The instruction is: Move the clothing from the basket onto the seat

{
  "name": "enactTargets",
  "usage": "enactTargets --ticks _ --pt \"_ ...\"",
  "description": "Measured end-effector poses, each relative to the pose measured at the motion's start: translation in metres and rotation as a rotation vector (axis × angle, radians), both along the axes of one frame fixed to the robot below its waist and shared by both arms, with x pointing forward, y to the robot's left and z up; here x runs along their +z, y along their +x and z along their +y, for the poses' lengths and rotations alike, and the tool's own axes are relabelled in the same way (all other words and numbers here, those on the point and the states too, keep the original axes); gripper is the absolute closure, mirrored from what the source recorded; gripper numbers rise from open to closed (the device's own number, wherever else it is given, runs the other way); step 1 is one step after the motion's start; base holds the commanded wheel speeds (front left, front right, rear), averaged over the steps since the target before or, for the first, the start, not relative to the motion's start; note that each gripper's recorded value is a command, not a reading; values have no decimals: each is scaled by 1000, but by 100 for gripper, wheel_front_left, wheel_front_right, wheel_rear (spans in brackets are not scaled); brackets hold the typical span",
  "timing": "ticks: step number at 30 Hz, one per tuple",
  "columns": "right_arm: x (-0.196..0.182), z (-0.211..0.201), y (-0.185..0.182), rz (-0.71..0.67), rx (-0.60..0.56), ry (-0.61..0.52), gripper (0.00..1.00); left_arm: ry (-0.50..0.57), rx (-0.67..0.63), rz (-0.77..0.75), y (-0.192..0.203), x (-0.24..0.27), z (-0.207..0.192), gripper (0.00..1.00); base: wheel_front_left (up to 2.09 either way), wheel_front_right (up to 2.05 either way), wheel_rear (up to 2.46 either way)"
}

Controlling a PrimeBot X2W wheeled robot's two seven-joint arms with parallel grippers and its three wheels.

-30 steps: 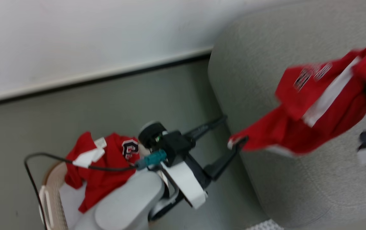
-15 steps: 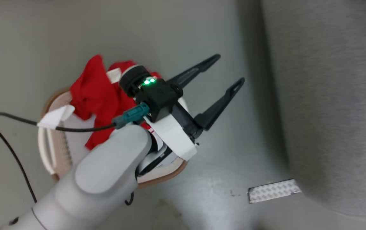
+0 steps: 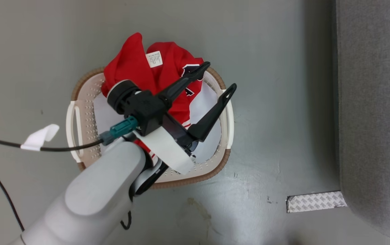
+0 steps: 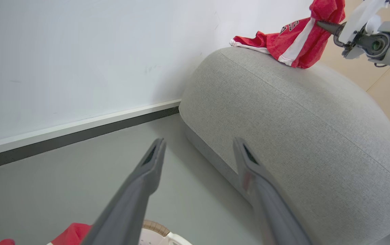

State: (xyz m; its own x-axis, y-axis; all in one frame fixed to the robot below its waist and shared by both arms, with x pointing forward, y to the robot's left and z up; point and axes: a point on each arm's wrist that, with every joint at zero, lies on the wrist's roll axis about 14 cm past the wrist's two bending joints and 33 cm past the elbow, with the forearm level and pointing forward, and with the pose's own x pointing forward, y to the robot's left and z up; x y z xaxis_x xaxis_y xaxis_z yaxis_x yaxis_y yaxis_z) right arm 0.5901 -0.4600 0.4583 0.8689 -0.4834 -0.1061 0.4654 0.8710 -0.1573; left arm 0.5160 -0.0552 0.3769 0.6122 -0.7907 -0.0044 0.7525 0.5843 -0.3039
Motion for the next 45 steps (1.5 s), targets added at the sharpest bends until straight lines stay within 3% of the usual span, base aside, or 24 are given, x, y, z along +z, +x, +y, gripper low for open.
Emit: enactTargets --ticks 2,3,4,5,9,20,32,38,45 --pt "-19 -5 -15 31 -39 30 100 6 12 -1 0 1 3 0 0 0 0" --pt "-28 -4 -21 51 -46 33 67 8 14 -1 -1 2 4 0 0 0 0" --pt "-34 -3 -25 62 -52 46 18 10 21 -1 -1 3 5 0 0 0 0" --pt "-42 0 -30 74 -57 65 0 6 27 1 -1 5 6 0 0 0 0" --pt "-36 -3 -47 60 -76 56 0 -3 38 3 -5 16 7 0 0 0 0" --pt "-51 43 -128 174 44 30 0 -29 124 -24 -22 68 24 0 0 0 0" --pt "26 94 -196 -46 164 -82 0 -59 272 -59 -71 118 58 0 0 0 0" --pt "58 145 -211 -191 265 -53 0 -16 434 -71 -92 121 107 0 0 0 0" --pt "60 197 -223 -250 366 49 0 47 650 -58 -123 111 177 0 0 0 0"
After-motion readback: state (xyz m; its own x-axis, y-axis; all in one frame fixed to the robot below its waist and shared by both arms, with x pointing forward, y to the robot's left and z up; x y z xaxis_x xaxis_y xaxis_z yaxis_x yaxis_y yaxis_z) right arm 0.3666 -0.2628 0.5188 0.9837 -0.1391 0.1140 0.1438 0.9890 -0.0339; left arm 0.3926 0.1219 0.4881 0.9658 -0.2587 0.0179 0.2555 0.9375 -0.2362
